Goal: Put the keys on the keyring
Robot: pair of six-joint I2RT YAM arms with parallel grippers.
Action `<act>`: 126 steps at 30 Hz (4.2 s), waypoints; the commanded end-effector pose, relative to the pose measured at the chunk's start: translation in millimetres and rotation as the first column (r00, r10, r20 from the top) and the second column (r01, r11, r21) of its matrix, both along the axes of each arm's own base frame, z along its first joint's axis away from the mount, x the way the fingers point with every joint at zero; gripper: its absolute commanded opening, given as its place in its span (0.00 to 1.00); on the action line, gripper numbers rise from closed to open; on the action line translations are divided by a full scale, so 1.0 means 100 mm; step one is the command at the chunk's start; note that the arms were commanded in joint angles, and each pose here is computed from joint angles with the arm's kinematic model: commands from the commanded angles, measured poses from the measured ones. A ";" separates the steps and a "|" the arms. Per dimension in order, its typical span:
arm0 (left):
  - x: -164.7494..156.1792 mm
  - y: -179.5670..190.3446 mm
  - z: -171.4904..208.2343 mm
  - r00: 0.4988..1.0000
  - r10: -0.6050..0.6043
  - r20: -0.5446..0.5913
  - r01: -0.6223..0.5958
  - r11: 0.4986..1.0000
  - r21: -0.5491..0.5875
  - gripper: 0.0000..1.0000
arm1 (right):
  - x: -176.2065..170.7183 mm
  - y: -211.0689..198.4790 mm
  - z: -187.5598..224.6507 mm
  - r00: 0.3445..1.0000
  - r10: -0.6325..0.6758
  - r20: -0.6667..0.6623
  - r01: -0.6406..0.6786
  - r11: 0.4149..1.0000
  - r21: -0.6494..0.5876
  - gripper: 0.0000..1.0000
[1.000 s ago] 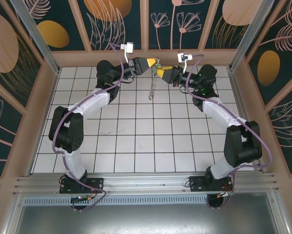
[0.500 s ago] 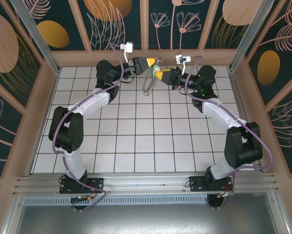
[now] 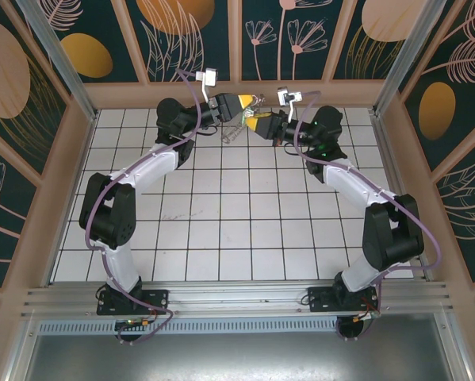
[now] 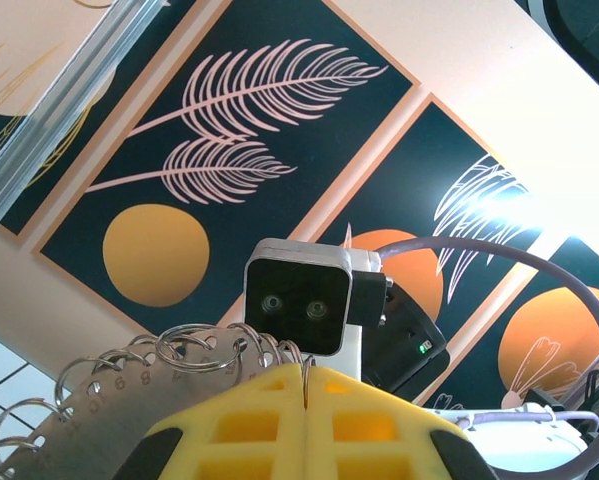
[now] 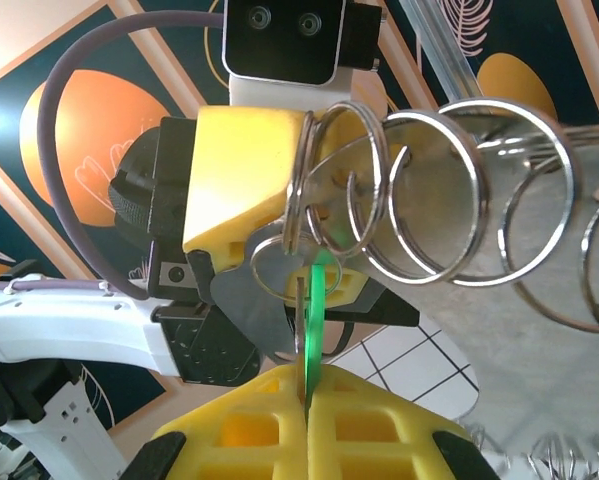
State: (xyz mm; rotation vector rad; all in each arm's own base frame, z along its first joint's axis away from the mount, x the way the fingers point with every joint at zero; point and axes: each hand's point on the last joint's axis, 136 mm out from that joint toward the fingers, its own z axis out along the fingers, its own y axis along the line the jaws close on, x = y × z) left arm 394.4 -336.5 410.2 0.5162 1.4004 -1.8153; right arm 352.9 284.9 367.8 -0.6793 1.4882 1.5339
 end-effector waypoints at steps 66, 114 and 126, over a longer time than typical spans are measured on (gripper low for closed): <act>-0.02 0.09 0.19 0.996 0.089 0.027 -0.086 0.992 -0.096 0.00 | 0.29 -0.21 0.68 0.947 -0.215 -0.238 0.285 0.906 0.312 0.25; 0.03 0.11 0.13 0.982 0.105 0.155 -0.131 0.977 0.168 0.56 | 0.41 -0.33 0.50 0.998 -0.034 -0.050 0.034 0.999 0.005 0.00; 0.11 0.01 -0.10 0.988 0.056 0.146 -0.092 0.963 0.253 0.41 | 0.33 -0.23 0.42 0.998 0.065 -0.014 -0.066 0.997 -0.051 0.00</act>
